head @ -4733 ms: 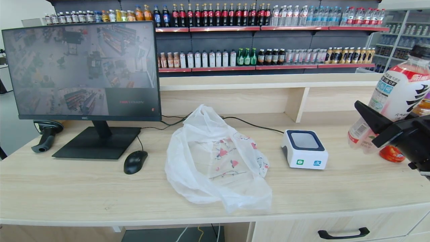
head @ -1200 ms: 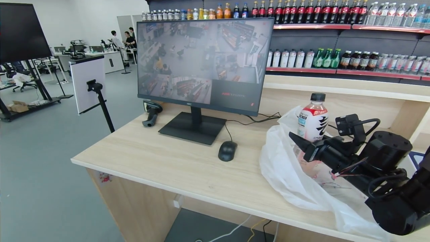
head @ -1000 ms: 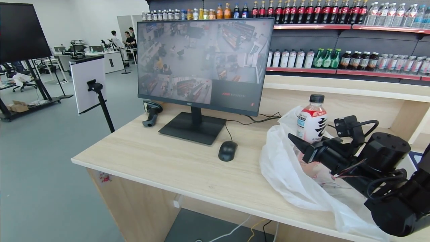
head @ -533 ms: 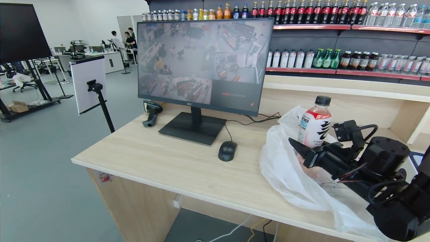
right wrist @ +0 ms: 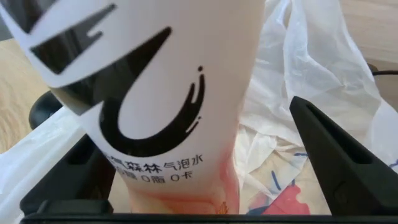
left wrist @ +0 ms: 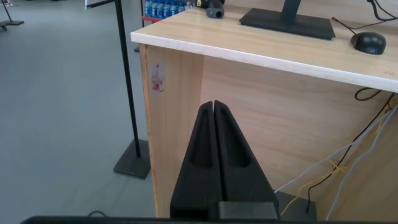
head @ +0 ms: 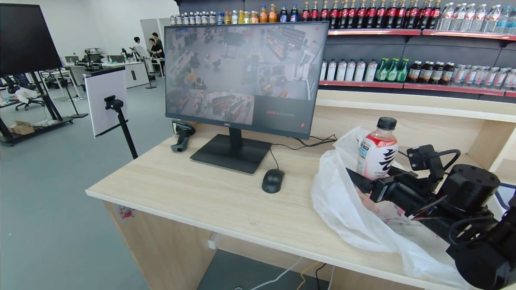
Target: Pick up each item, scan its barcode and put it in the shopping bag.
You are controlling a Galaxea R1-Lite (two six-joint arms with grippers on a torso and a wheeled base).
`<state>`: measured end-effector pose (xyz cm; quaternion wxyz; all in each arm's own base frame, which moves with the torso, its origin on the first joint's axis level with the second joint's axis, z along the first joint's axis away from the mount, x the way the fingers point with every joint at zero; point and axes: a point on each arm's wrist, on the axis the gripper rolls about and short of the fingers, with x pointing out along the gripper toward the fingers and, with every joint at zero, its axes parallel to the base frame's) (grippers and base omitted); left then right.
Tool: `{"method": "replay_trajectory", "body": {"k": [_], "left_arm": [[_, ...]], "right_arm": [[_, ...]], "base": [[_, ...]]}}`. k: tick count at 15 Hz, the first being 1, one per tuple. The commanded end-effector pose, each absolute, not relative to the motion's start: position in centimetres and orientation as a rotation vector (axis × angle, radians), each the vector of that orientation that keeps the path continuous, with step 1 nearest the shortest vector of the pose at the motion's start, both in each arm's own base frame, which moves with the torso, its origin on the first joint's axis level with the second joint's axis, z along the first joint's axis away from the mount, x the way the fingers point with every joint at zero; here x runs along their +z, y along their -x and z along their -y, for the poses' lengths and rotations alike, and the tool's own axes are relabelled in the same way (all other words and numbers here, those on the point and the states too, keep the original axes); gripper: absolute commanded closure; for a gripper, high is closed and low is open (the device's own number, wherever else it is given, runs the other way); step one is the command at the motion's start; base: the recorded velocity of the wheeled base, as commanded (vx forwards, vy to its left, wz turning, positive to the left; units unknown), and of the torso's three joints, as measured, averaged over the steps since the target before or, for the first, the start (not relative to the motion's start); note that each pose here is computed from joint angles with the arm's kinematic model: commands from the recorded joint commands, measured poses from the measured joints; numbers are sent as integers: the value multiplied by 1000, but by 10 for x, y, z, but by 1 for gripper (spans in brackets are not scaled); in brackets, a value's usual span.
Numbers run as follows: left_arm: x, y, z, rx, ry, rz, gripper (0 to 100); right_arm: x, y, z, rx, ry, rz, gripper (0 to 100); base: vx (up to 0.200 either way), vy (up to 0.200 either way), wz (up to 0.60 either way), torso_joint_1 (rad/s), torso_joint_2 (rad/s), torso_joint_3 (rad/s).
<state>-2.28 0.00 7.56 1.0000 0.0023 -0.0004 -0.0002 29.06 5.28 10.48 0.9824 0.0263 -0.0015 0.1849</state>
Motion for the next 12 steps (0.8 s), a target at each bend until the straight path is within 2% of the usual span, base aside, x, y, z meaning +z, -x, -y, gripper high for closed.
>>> {"method": "replay_trajectory", "body": {"k": [1, 4, 12], "left_arm": [[76, 23, 0, 0, -5, 2, 100], [76, 23, 0, 0, -5, 2, 100], [76, 23, 0, 0, -5, 2, 100]], "right_arm": [[113, -285, -44, 348, -50, 28, 0], [117, -274, -38, 336, 15, 38, 0], [121, -242, -37, 354, 13, 19, 0]], "base": [[0, 0, 0, 0, 0, 0], [0, 0, 0, 0, 0, 0], [0, 0, 0, 0, 0, 0]]}}
